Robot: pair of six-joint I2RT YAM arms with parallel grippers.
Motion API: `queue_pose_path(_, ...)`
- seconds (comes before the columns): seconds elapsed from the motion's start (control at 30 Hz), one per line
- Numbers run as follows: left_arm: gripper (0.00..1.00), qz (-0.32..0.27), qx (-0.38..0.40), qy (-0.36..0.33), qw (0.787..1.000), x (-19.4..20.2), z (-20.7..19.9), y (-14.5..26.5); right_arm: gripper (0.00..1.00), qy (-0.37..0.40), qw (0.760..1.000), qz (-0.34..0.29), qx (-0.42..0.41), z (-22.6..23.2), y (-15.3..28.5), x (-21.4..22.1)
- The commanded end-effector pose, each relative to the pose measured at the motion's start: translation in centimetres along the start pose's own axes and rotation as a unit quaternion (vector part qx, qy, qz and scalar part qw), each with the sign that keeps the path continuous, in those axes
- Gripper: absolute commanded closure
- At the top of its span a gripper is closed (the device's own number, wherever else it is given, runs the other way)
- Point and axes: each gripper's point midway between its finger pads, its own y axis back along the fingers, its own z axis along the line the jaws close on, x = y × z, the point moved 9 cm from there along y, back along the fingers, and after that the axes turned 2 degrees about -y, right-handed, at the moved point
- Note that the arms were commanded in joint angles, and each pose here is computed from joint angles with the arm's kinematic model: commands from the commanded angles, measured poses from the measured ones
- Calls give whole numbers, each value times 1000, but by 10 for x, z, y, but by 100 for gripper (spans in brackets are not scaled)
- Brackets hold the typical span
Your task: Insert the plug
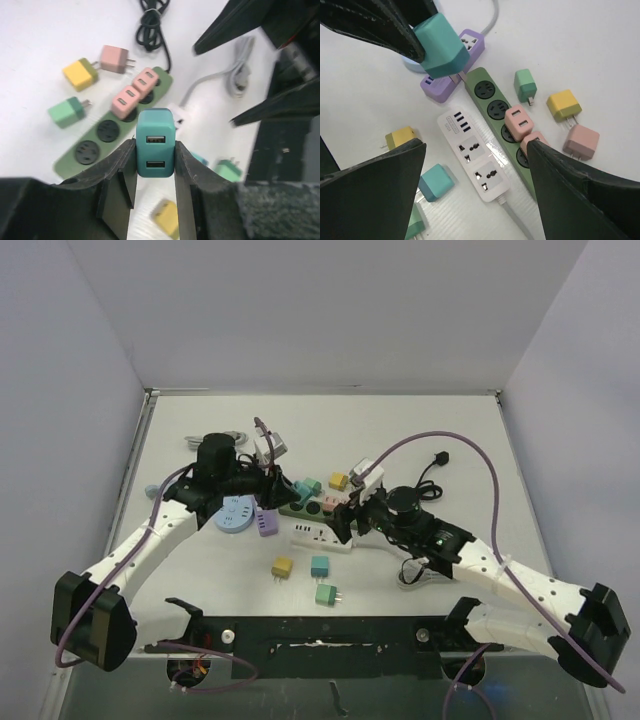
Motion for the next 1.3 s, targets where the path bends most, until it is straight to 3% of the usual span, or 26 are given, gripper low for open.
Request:
queue_pose_path(0.0, 87, 6, -32, -241, 970, -20, 23, 3, 16, -95, 993, -37, 64, -12, 28, 1)
queue_pose_path(0.17, 84, 56, 40, -364, 929, -4, 37, -10, 16, -144, 980, -39, 133, -35, 51, 8)
queue_pose_path(0.4, 83, 197, 86, -394, 894, 7, 64, -41, 16, -163, 972, -50, 159, -56, 62, 11)
queue_pose_path(0.53, 83, 243, 124, -382, 883, 15, 76, -60, 16, -171, 970, -44, 170, -67, 63, 16)
queue_pose_path(0.83, 83, 286, 204, -376, 858, 17, 80, -95, 17, -181, 966, -39, 180, -78, 63, 25)
queue_pose_path(1.27, 83, 310, 236, -378, 840, 26, 92, -106, 17, -186, 965, -34, 179, -79, 61, 34)
